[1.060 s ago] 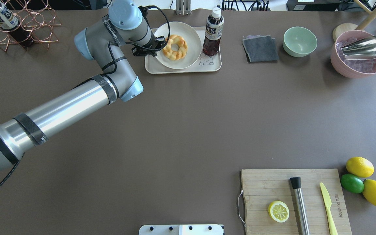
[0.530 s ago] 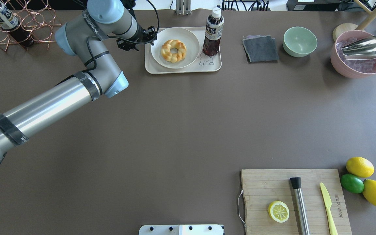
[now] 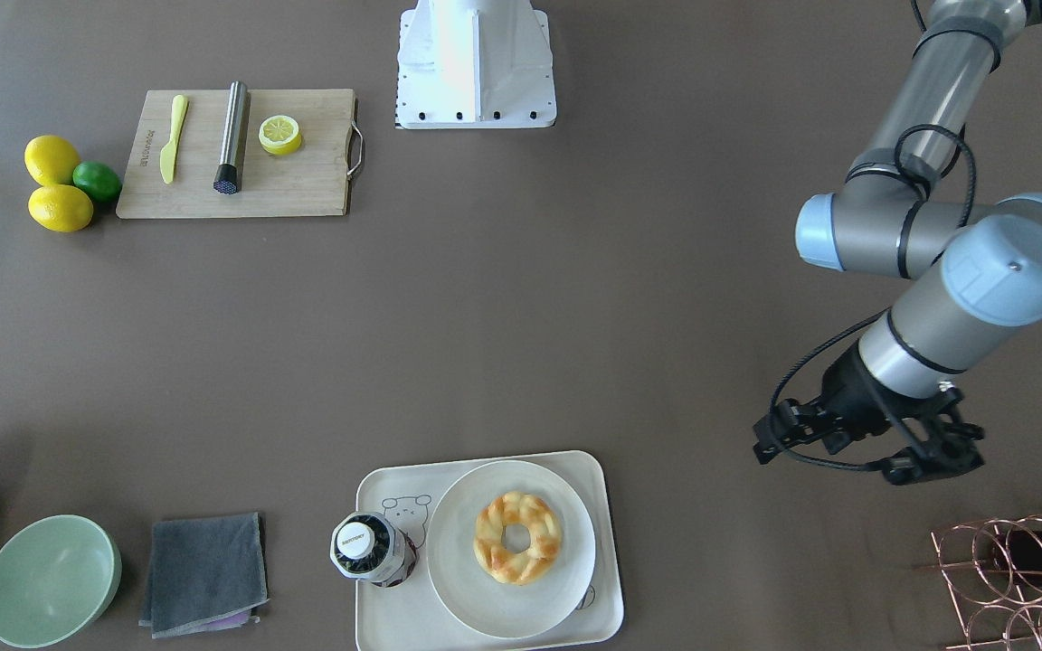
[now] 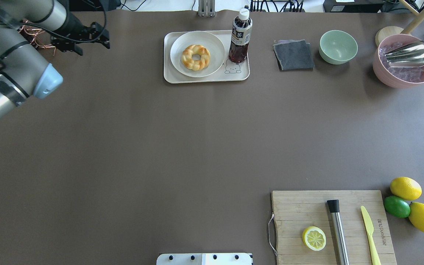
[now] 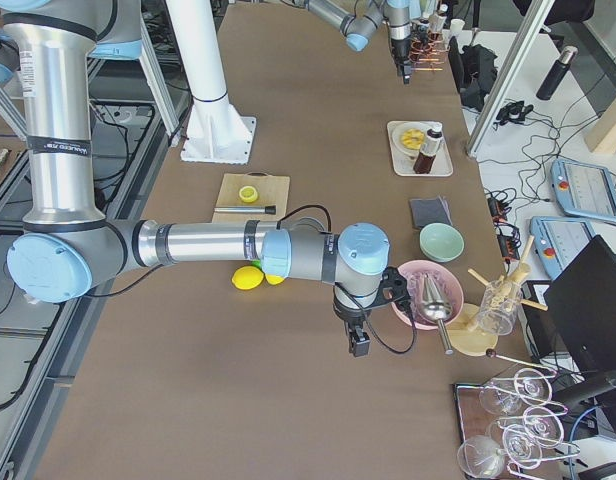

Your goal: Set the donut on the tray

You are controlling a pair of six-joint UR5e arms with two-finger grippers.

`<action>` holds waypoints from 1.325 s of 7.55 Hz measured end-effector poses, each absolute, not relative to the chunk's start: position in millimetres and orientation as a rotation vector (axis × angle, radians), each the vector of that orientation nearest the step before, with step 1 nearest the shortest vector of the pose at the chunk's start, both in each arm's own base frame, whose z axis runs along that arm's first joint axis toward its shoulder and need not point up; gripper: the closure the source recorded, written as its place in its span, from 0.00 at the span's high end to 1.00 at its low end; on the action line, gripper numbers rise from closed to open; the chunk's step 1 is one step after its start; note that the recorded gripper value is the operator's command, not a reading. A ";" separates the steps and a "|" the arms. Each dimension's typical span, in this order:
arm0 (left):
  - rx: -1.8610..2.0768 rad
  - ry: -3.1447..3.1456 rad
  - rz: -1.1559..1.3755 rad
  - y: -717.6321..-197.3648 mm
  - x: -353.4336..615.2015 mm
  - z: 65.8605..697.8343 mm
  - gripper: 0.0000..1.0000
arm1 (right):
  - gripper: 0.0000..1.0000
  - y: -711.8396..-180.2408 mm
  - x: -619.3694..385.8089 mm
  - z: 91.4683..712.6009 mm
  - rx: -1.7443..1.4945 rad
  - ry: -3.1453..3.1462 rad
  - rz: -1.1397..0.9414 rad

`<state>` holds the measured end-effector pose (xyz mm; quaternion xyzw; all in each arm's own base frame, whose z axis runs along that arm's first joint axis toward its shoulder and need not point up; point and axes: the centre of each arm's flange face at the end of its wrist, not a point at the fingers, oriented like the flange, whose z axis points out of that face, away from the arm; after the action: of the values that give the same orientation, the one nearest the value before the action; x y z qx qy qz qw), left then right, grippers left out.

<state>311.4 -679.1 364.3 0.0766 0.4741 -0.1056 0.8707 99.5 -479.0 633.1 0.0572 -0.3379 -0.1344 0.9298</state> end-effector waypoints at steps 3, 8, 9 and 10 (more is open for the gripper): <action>0.175 0.862 -0.064 -643.9 148.3 450.9 0.98 | 1.00 -477.2 103.9 637.1 0.108 -0.656 -0.267; 0.161 0.780 0.042 -543.0 -62.5 619.3 0.98 | 1.00 -476.5 103.6 638.9 0.100 -0.657 -0.253; 0.157 0.787 0.017 -517.2 -86.1 639.7 0.98 | 1.00 -476.4 103.4 639.8 0.098 -0.659 -0.252; 0.157 0.798 0.011 -494.1 -98.0 651.8 0.98 | 1.00 -476.3 103.4 640.3 0.097 -0.660 -0.252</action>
<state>-98.0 -494.1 651.8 0.0762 0.3880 0.0055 0.9185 103.4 -476.3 640.3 0.0476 -0.3233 -0.1233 0.9370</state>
